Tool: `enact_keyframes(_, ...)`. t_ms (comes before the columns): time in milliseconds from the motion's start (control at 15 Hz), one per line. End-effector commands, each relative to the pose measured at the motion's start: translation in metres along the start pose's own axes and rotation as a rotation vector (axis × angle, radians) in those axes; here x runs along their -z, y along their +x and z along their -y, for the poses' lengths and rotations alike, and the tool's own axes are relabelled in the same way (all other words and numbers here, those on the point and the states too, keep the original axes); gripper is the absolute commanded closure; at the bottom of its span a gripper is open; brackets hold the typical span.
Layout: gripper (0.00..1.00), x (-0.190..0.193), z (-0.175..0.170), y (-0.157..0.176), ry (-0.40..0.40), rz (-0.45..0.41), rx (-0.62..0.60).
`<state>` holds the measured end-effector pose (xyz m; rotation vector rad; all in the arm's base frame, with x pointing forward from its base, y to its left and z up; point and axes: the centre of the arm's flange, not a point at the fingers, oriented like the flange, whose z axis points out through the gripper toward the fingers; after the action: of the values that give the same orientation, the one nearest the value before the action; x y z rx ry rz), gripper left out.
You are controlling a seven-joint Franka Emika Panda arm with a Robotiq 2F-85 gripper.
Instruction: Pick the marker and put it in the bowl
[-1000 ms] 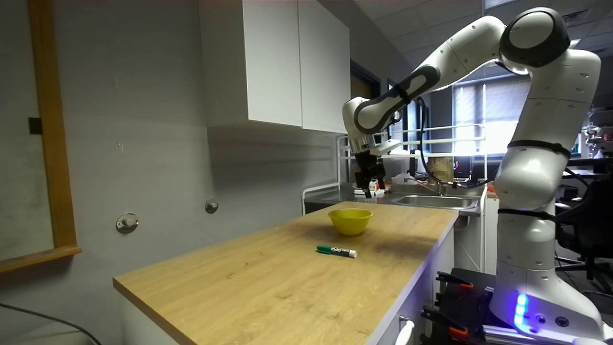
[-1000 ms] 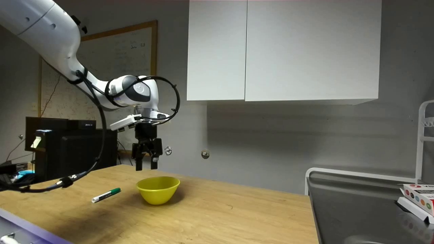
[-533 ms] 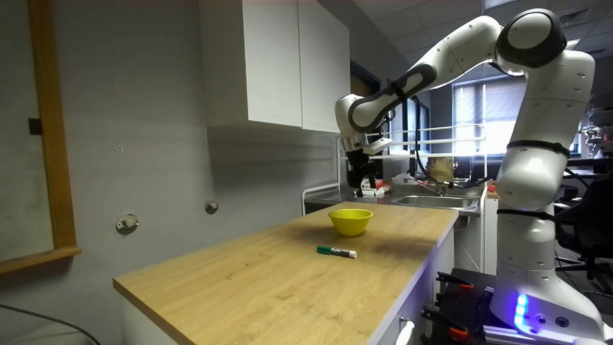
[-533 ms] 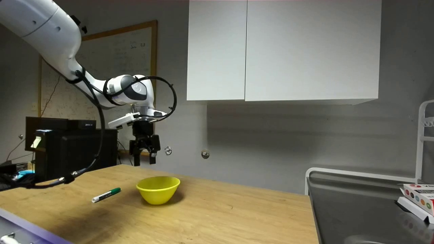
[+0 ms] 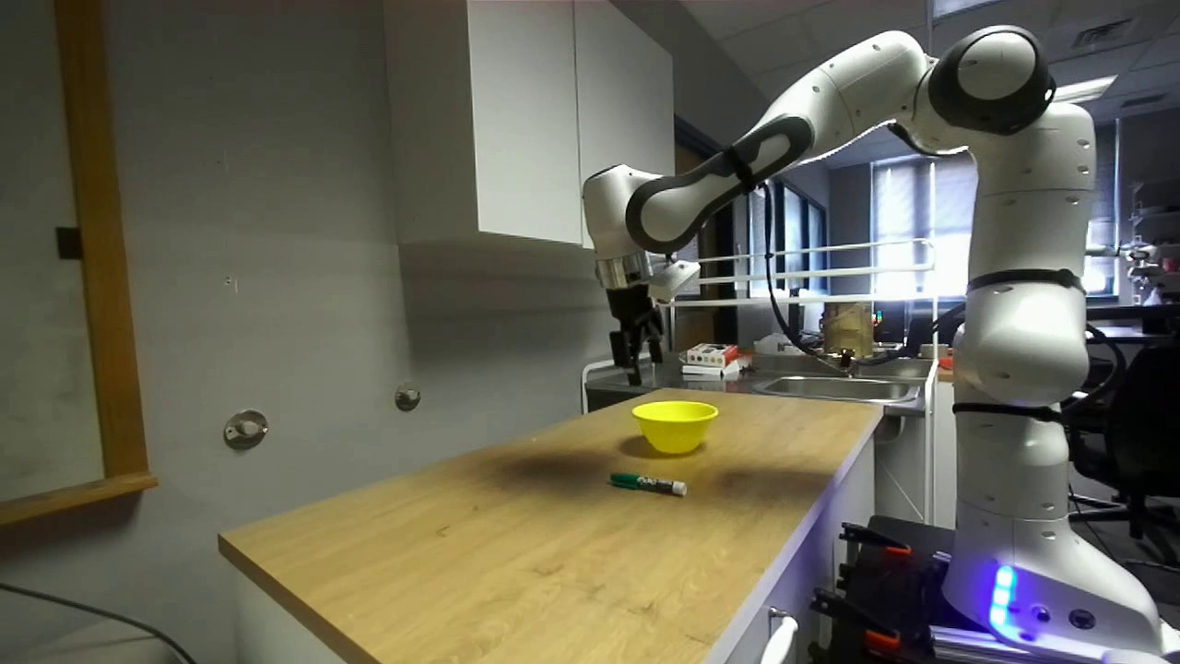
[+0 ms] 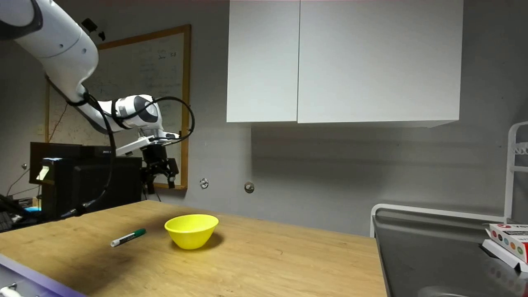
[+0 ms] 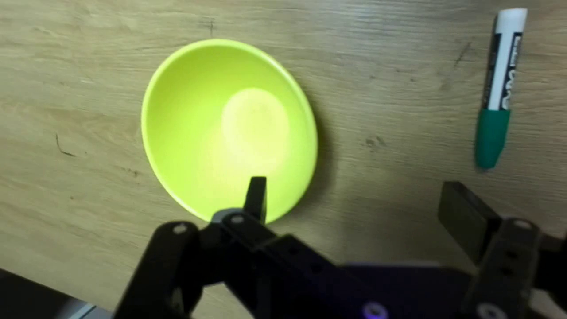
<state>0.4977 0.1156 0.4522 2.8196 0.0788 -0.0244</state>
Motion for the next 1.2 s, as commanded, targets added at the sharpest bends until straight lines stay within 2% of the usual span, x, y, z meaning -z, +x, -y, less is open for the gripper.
enact_keyframes(0,0.0,-0.003,0.033,0.035,0.043,0.009,0.107)
enact_keyframes(333,0.0,-0.036,0.052,0.053,0.176,0.05,0.229)
enact_keyframes(600,0.0,-0.066,0.052,0.045,0.262,0.103,0.287)
enact_keyframes(800,0.0,-0.087,0.047,0.029,0.282,0.135,0.292)
enact_keyframes(1133,0.0,-0.106,0.048,0.009,0.267,0.185,0.278)
